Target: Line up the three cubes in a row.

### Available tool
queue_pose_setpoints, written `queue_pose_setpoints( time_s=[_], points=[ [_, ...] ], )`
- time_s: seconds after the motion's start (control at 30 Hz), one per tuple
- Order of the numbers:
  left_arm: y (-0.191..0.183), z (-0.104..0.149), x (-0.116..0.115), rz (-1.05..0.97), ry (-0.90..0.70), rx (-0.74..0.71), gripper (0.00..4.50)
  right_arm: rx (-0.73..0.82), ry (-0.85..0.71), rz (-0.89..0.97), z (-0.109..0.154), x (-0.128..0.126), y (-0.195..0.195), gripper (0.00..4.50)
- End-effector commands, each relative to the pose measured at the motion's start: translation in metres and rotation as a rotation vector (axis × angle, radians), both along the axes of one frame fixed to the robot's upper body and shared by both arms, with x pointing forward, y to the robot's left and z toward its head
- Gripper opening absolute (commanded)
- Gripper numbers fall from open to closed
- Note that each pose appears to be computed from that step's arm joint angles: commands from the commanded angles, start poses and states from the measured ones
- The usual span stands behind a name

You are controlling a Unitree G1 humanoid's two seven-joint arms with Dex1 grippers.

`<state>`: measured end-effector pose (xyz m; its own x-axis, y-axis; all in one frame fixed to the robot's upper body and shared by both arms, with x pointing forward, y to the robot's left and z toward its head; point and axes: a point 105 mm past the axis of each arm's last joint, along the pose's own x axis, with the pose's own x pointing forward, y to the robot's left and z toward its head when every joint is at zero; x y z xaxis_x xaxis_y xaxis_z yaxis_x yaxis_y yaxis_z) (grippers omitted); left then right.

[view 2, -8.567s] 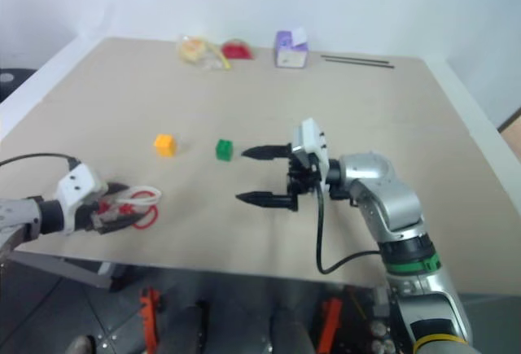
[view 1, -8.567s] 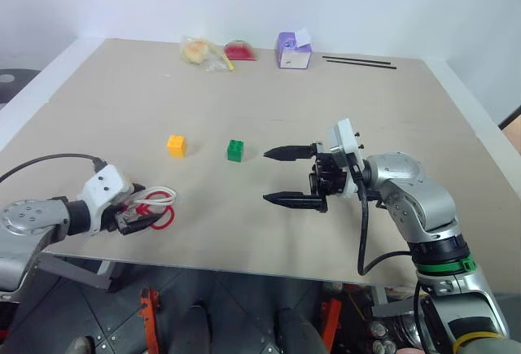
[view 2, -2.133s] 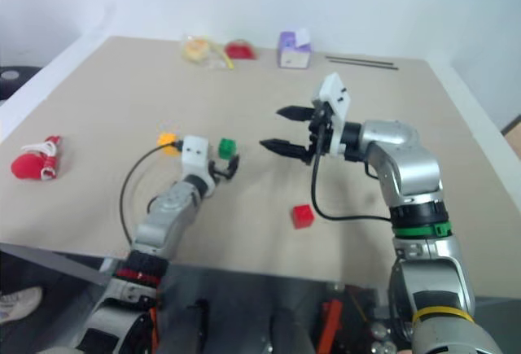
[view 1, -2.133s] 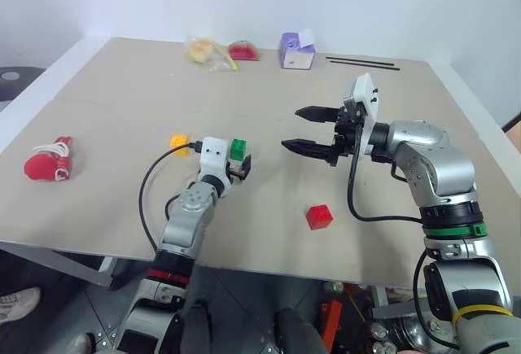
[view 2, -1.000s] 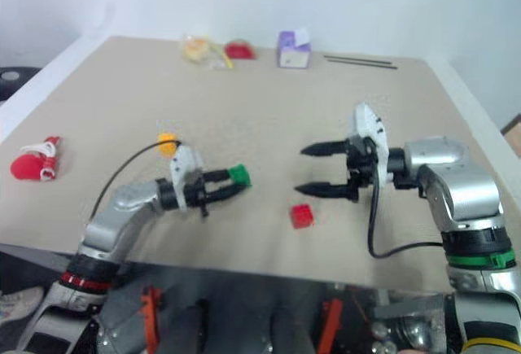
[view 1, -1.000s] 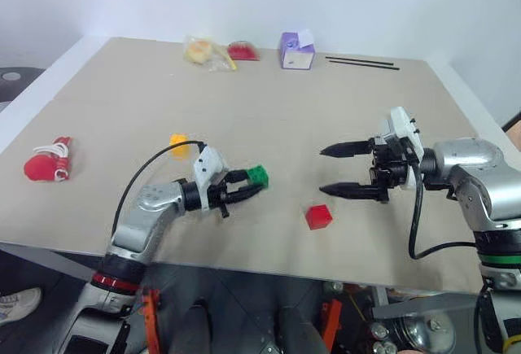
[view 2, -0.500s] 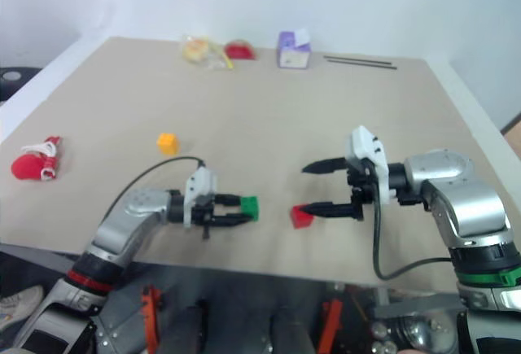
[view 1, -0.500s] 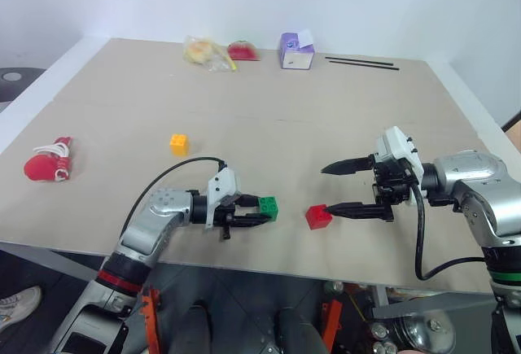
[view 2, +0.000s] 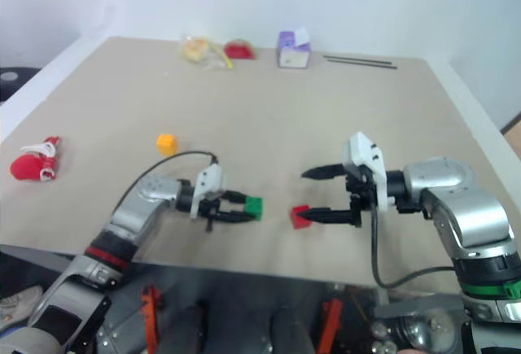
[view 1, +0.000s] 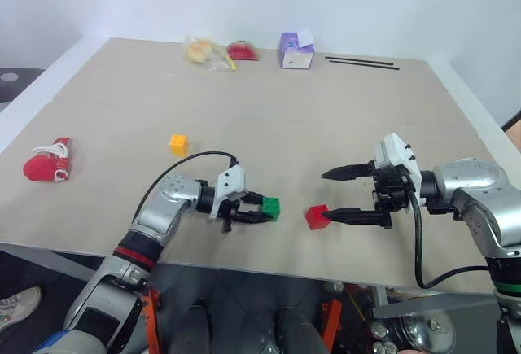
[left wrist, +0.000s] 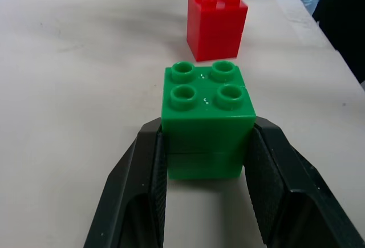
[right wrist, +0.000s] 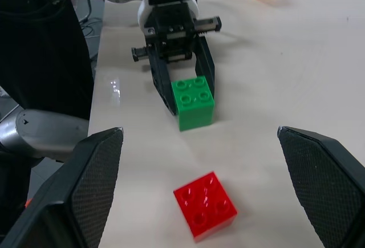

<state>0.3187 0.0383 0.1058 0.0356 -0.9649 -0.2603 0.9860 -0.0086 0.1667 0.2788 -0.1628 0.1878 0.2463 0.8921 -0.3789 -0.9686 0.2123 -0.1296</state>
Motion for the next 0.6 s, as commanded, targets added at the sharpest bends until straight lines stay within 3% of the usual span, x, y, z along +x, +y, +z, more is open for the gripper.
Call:
queue_pose_setpoints(
  time_s=[0.03,0.2,0.27,0.47,0.6],
  points=[
    [-0.002,0.005,0.000,-0.024,-0.026,-0.001,1.34,0.009,-0.062,-0.002,0.017,-0.004,-0.002,4.50],
    [-0.002,0.004,0.000,-0.026,-0.025,0.000,1.34,0.012,-0.062,-0.007,0.017,-0.003,-0.002,4.50],
    [-0.002,0.005,0.000,-0.027,-0.027,-0.001,2.37,0.012,-0.063,-0.008,0.018,-0.001,-0.002,4.50],
    [0.001,0.011,0.001,-0.016,-0.030,-0.032,4.43,0.014,-0.067,-0.005,0.019,0.001,-0.002,4.50],
    [0.004,0.020,0.004,0.020,-0.038,-0.072,4.48,0.052,-0.074,0.000,0.024,0.003,0.002,4.50]
  ],
)
